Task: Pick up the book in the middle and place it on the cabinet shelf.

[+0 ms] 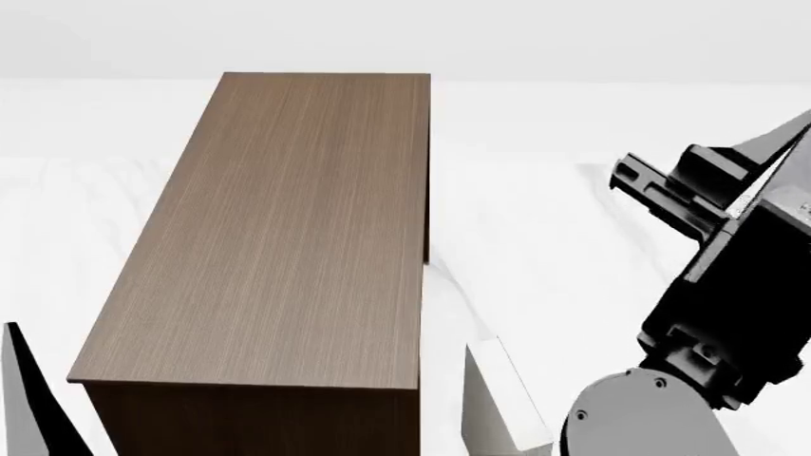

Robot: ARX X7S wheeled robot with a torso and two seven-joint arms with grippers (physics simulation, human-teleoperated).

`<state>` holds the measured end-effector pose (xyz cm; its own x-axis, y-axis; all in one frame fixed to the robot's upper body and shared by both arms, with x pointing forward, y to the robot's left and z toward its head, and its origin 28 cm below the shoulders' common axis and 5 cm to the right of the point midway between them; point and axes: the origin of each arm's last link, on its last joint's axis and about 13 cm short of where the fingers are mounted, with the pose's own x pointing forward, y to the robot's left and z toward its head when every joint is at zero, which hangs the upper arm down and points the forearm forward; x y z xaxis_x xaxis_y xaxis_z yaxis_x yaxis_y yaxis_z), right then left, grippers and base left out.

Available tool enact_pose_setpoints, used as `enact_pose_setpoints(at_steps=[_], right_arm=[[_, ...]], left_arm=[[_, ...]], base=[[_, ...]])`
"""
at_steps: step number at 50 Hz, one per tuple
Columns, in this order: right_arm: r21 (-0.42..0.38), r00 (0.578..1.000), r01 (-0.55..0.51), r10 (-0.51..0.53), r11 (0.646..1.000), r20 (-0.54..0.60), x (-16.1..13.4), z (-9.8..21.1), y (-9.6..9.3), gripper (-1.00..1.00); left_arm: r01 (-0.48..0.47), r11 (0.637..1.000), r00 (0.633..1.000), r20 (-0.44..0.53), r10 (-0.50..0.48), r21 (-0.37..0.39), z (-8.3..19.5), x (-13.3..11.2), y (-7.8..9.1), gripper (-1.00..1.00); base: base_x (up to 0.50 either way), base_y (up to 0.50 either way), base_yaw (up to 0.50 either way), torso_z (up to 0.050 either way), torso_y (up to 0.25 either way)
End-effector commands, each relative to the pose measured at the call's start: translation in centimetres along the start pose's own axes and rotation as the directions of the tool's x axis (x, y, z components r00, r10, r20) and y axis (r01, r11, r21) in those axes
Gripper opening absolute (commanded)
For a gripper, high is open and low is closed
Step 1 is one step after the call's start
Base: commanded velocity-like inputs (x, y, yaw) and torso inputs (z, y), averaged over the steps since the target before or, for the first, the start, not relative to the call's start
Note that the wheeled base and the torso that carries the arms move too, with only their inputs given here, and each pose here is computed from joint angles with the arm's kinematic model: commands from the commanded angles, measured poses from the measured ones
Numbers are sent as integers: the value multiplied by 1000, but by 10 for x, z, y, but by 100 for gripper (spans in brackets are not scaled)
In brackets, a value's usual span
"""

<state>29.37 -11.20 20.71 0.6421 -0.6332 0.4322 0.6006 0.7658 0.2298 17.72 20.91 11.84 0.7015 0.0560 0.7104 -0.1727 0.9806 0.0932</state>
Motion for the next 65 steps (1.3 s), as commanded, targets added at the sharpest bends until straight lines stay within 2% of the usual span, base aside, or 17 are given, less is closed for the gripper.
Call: enact_pose_setpoints(at_steps=[1, 7, 10, 11, 17, 21, 23, 25, 28, 32, 35, 40, 42, 46, 50, 56, 65], right_arm=[[282, 985, -171, 168, 944, 36, 3, 43, 3, -100], [389, 969, -243, 241, 888, 55, 0, 61, 3, -100], [479, 957, -275, 287, 834, 48, -1, 71, 3, -100], [534, 948, -283, 315, 796, 32, -1, 76, 2, -100], [625, 938, -283, 345, 727, 23, 1, 84, 0, -100], [742, 909, -244, 414, 625, -50, 4, 88, -1, -100], [819, 866, -167, 478, 549, -144, 7, 89, -1, -100], [847, 849, -137, 501, 514, -167, 9, 88, 0, -100], [891, 784, -70, 578, 448, -229, 9, 87, 1, -100], [907, 738, -49, 627, 418, -249, 5, 88, 3, -100], [899, 705, -38, 649, 436, -285, 1, 85, 6, -100], [908, 645, -21, 700, 418, -307, -7, 84, 12, -100], [907, 642, -17, 700, 420, -312, -7, 82, 14, -100], [925, 618, 30, 721, 378, -314, -7, 83, 16, -100], [951, 577, 94, 762, 295, -294, -8, 90, 17, -100], [965, 543, 112, 798, 239, -261, -16, 93, 17, -100], [969, 513, 118, 822, 217, -247, -24, 95, 19, -100]], left_arm=[[-10, 1000, 1000, 14, 9, 7, 1, 2, 2, 100], [-10, 1000, 1000, 15, 10, 6, 2, 2, 2, 100], [-9, 1000, 1000, 16, 9, 7, 2, 2, 2, 100], [-10, 1000, 1000, 16, 10, 7, 2, 2, 2, 100], [-9, 1000, 1000, 15, 9, 8, 2, 3, 2, 100], [-6, 1000, 1000, 16, 6, 8, 2, 2, 2, 100], [-5, 1000, 1000, 16, 5, 7, 2, 3, 2, 100], [-5, 1000, 1000, 15, 5, 7, 2, 3, 2, 100], [-3, 1000, 1000, 15, 3, 7, 2, 3, 2, 100], [1, 1000, 1000, 15, -1, 6, 3, 3, 1, 100], [4, 1000, 1000, 13, -4, 9, 2, 2, 1, 100], [2, 1000, 1000, 10, -2, 8, 2, 3, 1, 100], [2, 1000, 1000, 10, -2, 8, 1, 3, 1, 100], [2, 1000, 1000, 9, -2, 8, 1, 2, 1, 100], [7, 1000, 1000, 10, -7, 8, 2, 1, 0, 100], [9, 1000, 1000, 10, -9, 9, 2, 0, 0, 100], [11, 1000, 1000, 9, -11, 9, 2, -1, 0, 100]], base=[[0, 0, 0, 0, 10], [0, 0, 0, 0, 0], [0, 0, 0, 0, 3], [0, 0, 0, 0, 0], [0, 0, 0, 0, 2], [0, 0, 0, 0, 0], [0, 0, 0, 0, 0], [0, 0, 0, 0, 0], [0, 0, 0, 0, 3], [0, 0, 0, 0, 0], [0, 0, 0, 0, 3], [0, 0, 0, 0, 2], [0, 0, 0, 0, 0], [0, 0, 0, 0, 0], [0, 0, 0, 0, 3], [0, 0, 0, 0, 2], [0, 0, 0, 0, 1]])
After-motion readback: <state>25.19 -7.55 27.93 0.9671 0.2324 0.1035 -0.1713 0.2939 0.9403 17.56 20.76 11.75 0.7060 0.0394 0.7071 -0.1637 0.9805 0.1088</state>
